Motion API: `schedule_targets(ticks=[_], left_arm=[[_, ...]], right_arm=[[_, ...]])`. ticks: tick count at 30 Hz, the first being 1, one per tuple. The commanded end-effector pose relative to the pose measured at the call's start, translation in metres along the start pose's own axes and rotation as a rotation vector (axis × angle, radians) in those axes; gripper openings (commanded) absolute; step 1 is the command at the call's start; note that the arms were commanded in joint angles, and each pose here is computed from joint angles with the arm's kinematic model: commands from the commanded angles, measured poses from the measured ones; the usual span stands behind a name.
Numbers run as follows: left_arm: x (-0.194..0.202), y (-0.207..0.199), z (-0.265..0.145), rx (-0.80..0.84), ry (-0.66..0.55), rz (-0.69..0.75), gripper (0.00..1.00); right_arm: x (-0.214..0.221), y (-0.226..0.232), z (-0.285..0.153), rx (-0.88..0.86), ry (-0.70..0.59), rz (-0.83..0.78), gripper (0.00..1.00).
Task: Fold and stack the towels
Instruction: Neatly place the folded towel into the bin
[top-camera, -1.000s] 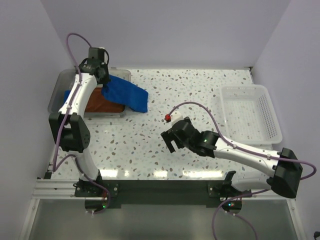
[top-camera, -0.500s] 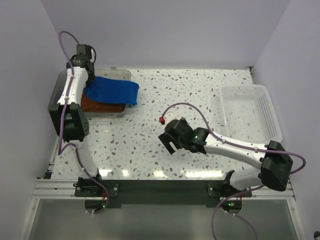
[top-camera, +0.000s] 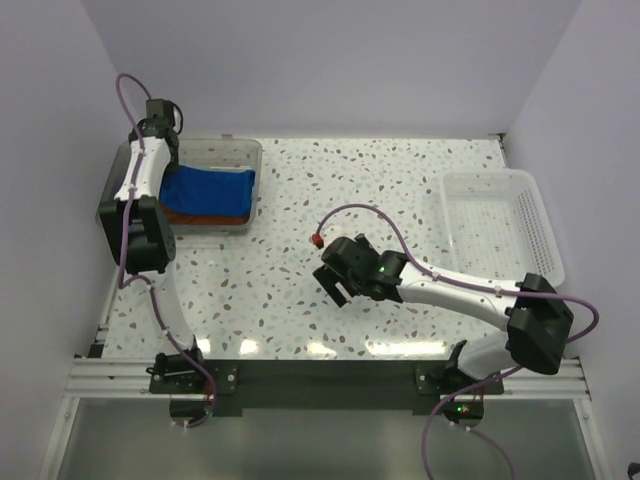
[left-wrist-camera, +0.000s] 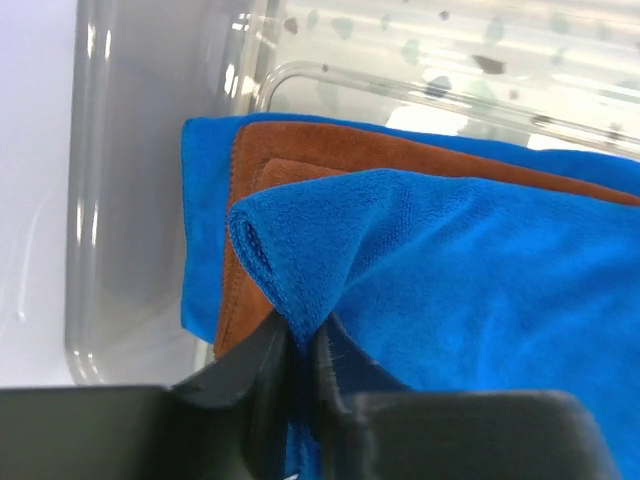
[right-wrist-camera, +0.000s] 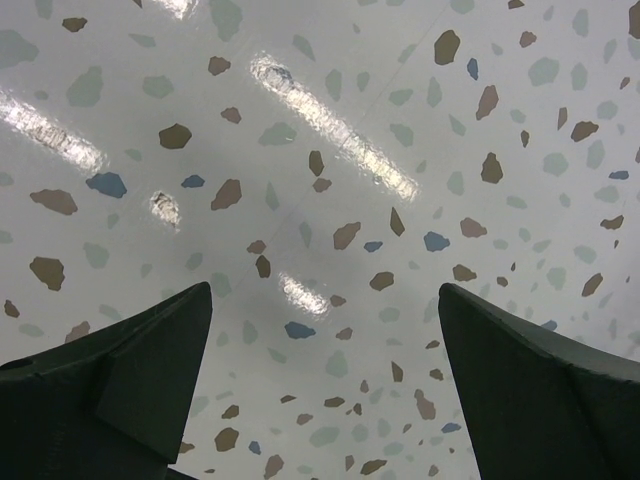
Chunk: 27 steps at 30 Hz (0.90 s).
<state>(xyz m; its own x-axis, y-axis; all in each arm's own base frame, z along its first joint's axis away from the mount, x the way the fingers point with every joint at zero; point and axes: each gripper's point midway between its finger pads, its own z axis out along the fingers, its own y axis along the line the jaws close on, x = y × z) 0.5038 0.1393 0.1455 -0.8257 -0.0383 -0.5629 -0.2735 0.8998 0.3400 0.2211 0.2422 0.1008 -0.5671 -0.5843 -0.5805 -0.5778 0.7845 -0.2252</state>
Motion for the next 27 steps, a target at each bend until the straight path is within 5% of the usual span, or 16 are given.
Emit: schedule_targets(ticks=[1,2,3,6,7,15,21,27], left_arm=[[-0.005,0.018,0.014,-0.094,-0.010,0.008,0.28],[-0.004,0.020,0.015,-0.112,-0.005,0.003,0.40],[-0.003,0.027,0.015,-0.153,-0.002,-0.006,0.61],[-0.006,0.037,0.010,-0.191,-0.014,-0.053,0.95],[-0.010,0.044,0.001,-0.212,-0.030,-0.073,0.99],[-0.024,0.030,-0.061,-0.010,-0.164,-0.248,1.00],[-0.022,0.009,-0.179,0.332,-0.404,-0.330,1.00],[0.019,0.013,-0.274,0.475,-0.562,-0.346,1.00]], right_arm=[[-0.012,-0.006,-0.004,0.025,-0.019,0.015,0.99],[-0.012,-0.008,-0.005,0.033,-0.019,0.019,0.99],[-0.012,-0.010,-0.005,0.040,-0.019,0.026,0.99],[-0.015,-0.021,-0.007,0.072,-0.028,0.065,0.99],[-0.016,-0.026,-0.008,0.088,-0.032,0.085,0.99],[-0.013,-0.096,-0.033,0.271,-0.075,0.302,0.99],[0.004,-0.155,-0.074,0.471,-0.113,0.489,0.99],[0.013,-0.183,-0.133,0.542,-0.252,0.603,0.99]])
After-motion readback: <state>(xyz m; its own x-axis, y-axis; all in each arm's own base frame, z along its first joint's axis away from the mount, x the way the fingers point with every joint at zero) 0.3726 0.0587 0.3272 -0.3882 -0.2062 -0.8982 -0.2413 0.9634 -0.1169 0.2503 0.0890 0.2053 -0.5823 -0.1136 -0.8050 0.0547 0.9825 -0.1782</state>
